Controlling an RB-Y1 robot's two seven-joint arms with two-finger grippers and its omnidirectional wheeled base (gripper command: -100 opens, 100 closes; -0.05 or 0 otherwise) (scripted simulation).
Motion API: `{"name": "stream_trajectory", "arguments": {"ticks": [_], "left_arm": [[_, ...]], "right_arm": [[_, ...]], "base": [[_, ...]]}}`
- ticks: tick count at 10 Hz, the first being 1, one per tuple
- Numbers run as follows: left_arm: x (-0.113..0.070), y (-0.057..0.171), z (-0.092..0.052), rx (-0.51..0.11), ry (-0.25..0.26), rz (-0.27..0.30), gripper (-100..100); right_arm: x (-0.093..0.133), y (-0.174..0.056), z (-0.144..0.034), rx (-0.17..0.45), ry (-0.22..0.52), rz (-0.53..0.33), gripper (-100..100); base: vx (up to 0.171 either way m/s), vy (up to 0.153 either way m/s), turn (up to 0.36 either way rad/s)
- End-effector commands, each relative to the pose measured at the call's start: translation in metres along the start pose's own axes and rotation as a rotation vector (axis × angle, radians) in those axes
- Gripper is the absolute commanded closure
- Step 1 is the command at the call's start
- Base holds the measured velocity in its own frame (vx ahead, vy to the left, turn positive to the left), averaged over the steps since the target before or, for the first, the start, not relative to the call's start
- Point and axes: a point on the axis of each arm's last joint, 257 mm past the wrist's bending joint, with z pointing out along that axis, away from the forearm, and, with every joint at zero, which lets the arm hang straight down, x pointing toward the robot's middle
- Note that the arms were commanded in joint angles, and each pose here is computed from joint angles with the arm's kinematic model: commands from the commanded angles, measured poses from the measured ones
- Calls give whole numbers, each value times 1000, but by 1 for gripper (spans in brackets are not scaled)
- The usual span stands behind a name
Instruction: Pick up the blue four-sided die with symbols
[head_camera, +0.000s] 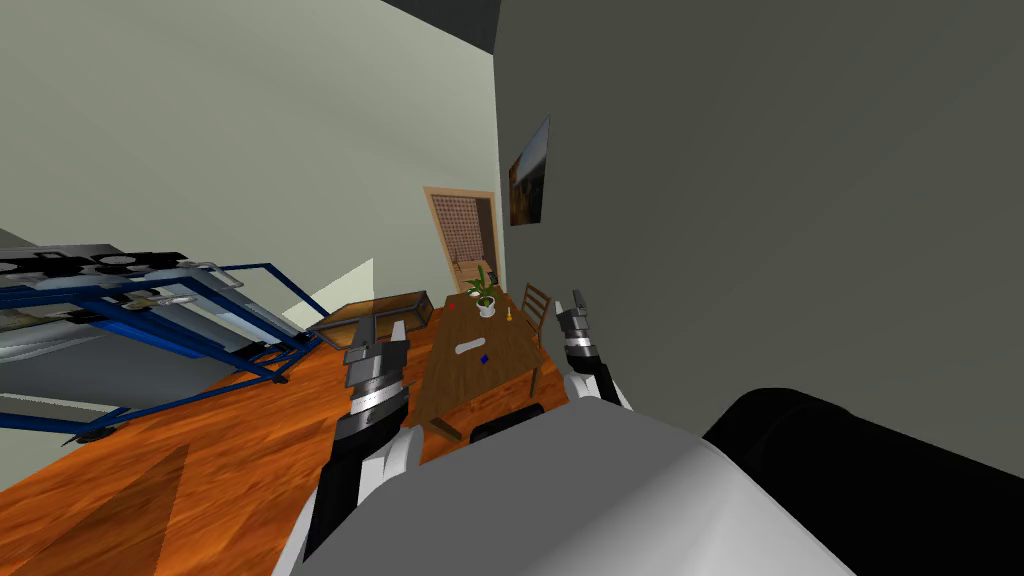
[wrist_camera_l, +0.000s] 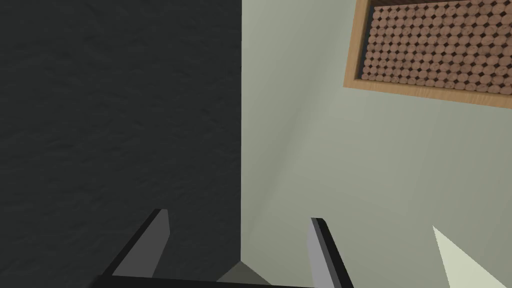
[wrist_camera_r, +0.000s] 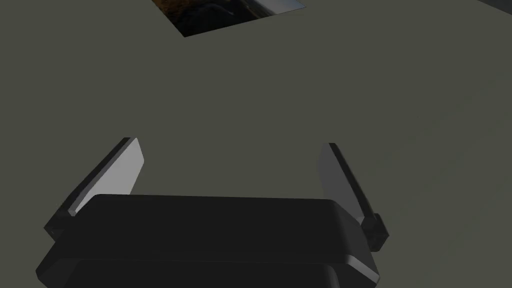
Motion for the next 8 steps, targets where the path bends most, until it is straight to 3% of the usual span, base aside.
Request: {"name": "stream_trajectory", "arguments": {"ticks": [1, 8], "left_arm": [[4, 4, -1, -6, 32, 16, -100], [14, 56, -9, -74, 157, 113, -100]], "right_arm": [[0, 0, 0, 0, 0, 0, 0], [0, 0, 0, 0, 0, 0, 0]], "base": [[-7, -5, 4], [-39, -33, 8]]}}
